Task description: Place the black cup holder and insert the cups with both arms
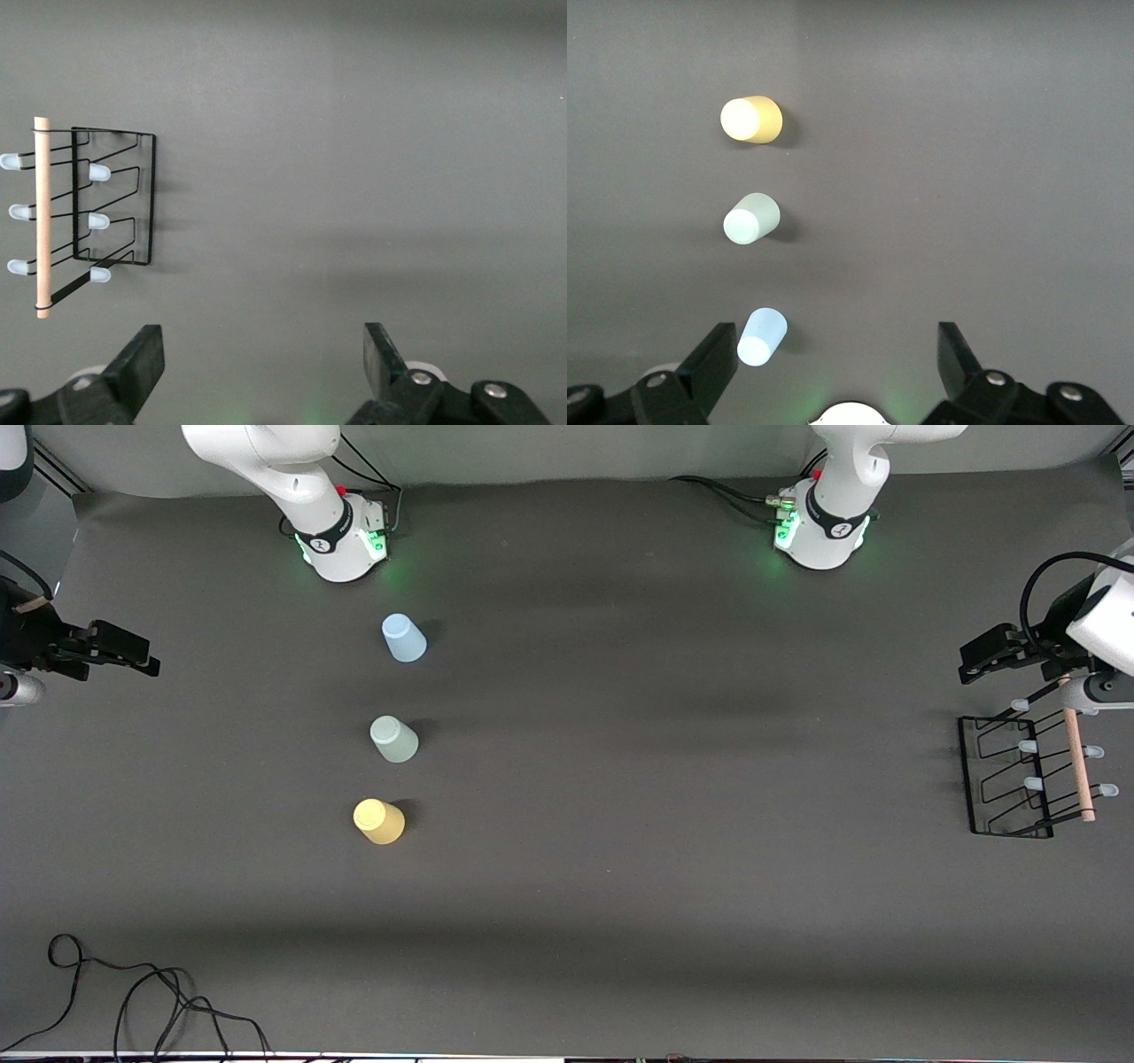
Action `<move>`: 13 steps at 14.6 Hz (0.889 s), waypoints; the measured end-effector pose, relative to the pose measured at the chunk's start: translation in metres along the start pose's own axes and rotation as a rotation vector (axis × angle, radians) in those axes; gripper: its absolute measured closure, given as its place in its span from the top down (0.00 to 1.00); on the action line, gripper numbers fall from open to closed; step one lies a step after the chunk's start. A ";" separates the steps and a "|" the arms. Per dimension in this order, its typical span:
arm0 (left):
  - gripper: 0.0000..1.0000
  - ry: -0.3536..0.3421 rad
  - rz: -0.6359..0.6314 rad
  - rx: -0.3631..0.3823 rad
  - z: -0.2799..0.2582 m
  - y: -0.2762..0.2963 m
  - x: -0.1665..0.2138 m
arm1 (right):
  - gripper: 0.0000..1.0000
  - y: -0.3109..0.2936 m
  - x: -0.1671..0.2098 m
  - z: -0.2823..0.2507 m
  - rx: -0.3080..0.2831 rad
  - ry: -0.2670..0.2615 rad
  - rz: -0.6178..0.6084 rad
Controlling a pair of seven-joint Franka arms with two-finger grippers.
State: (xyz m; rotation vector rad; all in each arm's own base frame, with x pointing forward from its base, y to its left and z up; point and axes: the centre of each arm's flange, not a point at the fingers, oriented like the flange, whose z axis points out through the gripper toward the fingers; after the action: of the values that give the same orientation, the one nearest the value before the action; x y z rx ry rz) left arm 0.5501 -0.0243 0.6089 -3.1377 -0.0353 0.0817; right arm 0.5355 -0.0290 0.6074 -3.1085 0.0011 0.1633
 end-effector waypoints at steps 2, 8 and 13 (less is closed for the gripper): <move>1.00 -0.004 -0.001 0.000 0.001 -0.001 0.000 | 1.00 0.000 0.000 0.000 0.000 0.000 0.000; 1.00 -0.023 -0.002 0.011 0.010 -0.002 0.000 | 1.00 0.000 0.000 0.000 0.000 0.000 0.000; 1.00 -0.096 -0.006 0.079 0.058 -0.047 0.001 | 1.00 0.000 0.000 0.000 0.000 0.000 0.000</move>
State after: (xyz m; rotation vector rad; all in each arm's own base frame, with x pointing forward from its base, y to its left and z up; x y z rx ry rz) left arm 0.5469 0.0232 0.5514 -3.0525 -0.0401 0.2278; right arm 0.5355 -0.0290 0.6074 -3.1084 0.0009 0.1635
